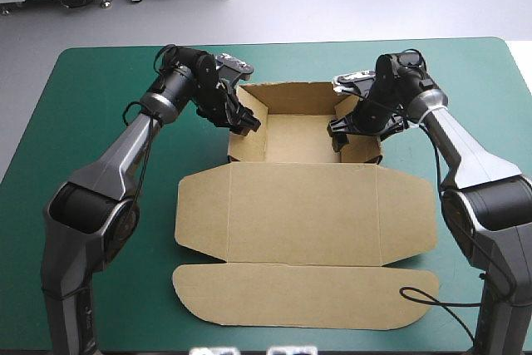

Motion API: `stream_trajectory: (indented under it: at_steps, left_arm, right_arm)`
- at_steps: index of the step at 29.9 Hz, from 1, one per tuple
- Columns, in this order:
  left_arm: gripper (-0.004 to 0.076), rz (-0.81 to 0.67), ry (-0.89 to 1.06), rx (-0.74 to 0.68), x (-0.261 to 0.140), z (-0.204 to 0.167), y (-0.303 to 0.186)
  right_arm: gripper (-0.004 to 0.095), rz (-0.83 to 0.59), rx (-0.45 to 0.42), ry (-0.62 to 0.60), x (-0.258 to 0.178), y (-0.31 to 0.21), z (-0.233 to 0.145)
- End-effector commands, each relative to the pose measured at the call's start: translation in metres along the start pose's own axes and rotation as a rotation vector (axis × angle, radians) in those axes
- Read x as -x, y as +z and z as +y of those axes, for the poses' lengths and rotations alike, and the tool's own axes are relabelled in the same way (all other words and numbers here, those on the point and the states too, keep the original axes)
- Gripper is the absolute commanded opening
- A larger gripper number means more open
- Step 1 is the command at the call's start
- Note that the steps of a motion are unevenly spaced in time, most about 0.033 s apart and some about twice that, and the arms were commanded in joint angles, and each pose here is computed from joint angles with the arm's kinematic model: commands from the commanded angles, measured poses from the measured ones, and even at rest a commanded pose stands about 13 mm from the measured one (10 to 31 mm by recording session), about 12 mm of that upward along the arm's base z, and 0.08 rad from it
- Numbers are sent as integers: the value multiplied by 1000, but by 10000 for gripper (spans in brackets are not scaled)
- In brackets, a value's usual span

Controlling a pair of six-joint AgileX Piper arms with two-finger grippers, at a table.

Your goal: Fold the box

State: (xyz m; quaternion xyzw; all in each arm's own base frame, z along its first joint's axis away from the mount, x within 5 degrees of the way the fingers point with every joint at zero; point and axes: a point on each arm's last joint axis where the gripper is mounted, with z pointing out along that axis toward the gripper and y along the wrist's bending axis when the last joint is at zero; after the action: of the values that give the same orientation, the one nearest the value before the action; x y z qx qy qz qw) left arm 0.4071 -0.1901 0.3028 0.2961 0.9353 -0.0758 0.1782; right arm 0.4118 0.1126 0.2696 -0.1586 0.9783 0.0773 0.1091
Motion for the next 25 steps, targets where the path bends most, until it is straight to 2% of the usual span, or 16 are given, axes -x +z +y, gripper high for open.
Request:
stream_trajectory:
  at_steps: [1,5,12,18,21,25]
  left_arm:
    - [480,-84,-8,-13,-3,-6,-56]
    - [480,-134,23,2,-6,-9,-81]
    - [479,-246,42,17,-18,-18,-134]
    - [472,-375,59,38,-42,-30,-196]
    - [437,-408,64,58,-64,-36,-220]
    - [328,-395,86,109,-101,-40,-236]
  right_arm:
    - [927,-94,4,-22,-1,-41,6]
    - [927,-133,-10,-30,-4,-59,8]
    - [927,-241,-85,-57,-19,-109,9]
    - [927,-330,-95,-67,-34,-147,15]
    - [922,-344,-97,-69,-37,-152,16]
    - [907,-341,-96,-68,-34,-149,16]
